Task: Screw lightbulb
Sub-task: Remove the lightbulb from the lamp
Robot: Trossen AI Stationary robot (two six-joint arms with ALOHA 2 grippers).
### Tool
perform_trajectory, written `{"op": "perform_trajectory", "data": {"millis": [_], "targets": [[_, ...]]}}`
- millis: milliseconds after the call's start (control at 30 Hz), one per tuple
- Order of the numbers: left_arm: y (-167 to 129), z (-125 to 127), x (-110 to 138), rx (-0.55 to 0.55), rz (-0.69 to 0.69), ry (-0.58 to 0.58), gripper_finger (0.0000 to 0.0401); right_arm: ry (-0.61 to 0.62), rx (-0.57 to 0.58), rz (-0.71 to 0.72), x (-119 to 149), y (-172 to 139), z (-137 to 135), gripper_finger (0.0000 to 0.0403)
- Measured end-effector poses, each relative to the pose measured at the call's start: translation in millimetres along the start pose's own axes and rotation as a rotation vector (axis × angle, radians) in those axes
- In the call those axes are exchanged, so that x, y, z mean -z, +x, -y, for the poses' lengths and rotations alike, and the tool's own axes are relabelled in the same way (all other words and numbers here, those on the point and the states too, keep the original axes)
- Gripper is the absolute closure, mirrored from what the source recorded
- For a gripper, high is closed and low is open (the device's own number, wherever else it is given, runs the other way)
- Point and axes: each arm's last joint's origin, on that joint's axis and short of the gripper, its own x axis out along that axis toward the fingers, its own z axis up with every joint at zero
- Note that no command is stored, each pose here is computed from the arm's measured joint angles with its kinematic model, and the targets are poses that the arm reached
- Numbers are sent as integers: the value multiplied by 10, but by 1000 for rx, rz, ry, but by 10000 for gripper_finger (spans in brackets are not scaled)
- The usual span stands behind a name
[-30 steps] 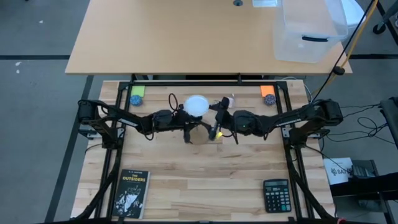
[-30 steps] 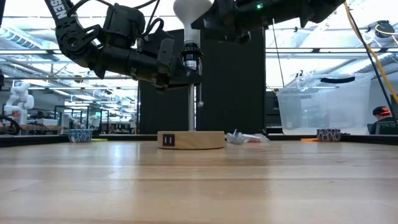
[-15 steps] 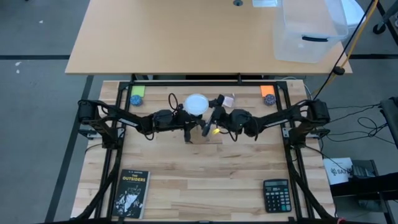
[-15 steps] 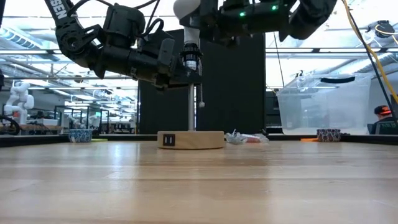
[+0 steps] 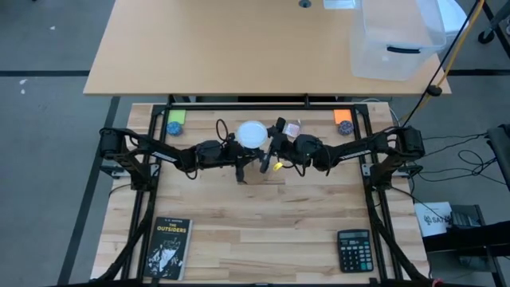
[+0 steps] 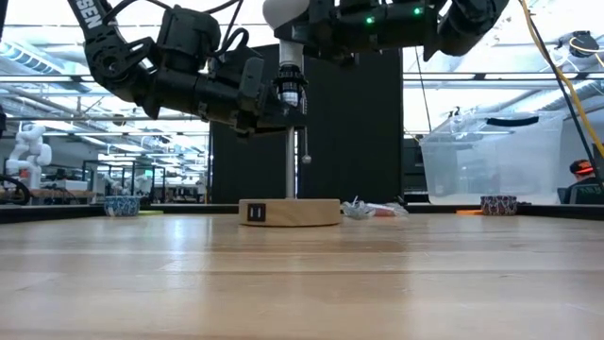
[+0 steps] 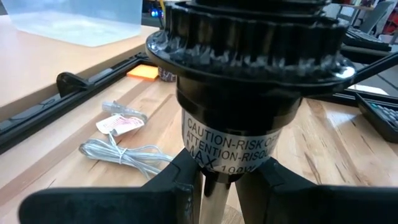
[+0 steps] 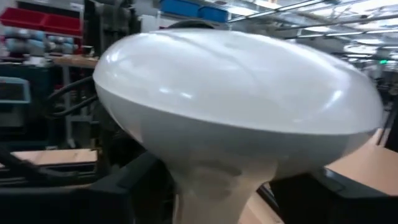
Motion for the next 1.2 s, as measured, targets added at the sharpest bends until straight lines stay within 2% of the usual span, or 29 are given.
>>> {"op": "perform_trajectory", "data": {"millis": [233, 500, 800, 967, 1200], "targets": [[0, -3, 0, 30, -4, 9, 330, 20, -124, -4, 24, 30, 94, 196], [-2, -23, 2, 136, -19, 11, 330, 11, -243, -8, 44, 57, 230, 199], [-6, 0, 4, 222, -28, 30, 330, -18, -484, 10, 63, 69, 402, 200], [-11, 21, 8, 287, -34, 43, 330, -18, -580, 17, 67, 61, 430, 200], [-14, 33, 13, 318, -40, 44, 330, 43, -630, -14, 9, 106, 401, 200]]}}
